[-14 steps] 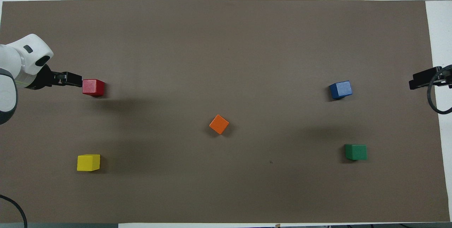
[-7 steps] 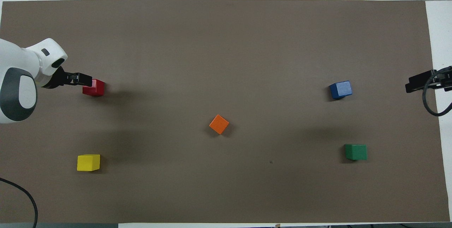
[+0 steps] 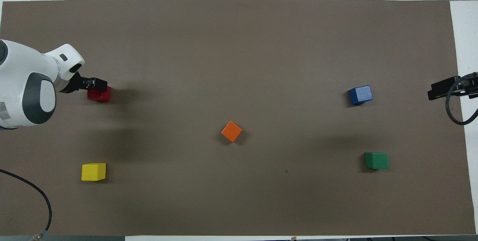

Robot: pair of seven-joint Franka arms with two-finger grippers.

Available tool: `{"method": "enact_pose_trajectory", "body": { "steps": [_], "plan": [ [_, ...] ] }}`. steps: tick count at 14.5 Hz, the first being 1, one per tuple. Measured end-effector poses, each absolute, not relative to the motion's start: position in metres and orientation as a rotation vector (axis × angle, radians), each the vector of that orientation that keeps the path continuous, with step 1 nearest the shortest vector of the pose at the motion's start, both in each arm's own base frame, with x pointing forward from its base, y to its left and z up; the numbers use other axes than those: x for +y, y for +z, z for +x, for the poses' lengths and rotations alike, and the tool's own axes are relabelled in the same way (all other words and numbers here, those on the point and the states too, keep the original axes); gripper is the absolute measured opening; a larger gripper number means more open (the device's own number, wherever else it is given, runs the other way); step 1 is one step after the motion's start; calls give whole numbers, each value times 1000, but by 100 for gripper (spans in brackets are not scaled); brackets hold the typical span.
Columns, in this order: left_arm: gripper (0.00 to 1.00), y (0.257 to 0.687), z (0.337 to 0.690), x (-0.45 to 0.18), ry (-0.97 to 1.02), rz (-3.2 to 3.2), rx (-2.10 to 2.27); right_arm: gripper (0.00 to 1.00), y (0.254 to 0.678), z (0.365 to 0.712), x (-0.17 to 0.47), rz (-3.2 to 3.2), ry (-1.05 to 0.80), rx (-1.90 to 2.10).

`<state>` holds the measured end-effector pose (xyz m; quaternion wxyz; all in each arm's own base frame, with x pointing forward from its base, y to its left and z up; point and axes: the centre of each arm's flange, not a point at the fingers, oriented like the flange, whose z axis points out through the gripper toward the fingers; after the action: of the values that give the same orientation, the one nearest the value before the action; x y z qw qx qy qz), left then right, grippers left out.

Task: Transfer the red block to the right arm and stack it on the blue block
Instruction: 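Close the left gripper on the red block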

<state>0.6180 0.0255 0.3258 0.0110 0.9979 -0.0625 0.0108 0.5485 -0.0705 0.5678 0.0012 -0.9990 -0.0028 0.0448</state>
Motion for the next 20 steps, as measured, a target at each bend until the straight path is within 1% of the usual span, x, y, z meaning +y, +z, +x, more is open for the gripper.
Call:
{"method": "enact_pose_trajectory", "body": {
  "steps": [20],
  "plan": [
    [100,306,610,16,-1,3107,-213,100,566,545,-68,-3135,148,-15]
  ]
}}
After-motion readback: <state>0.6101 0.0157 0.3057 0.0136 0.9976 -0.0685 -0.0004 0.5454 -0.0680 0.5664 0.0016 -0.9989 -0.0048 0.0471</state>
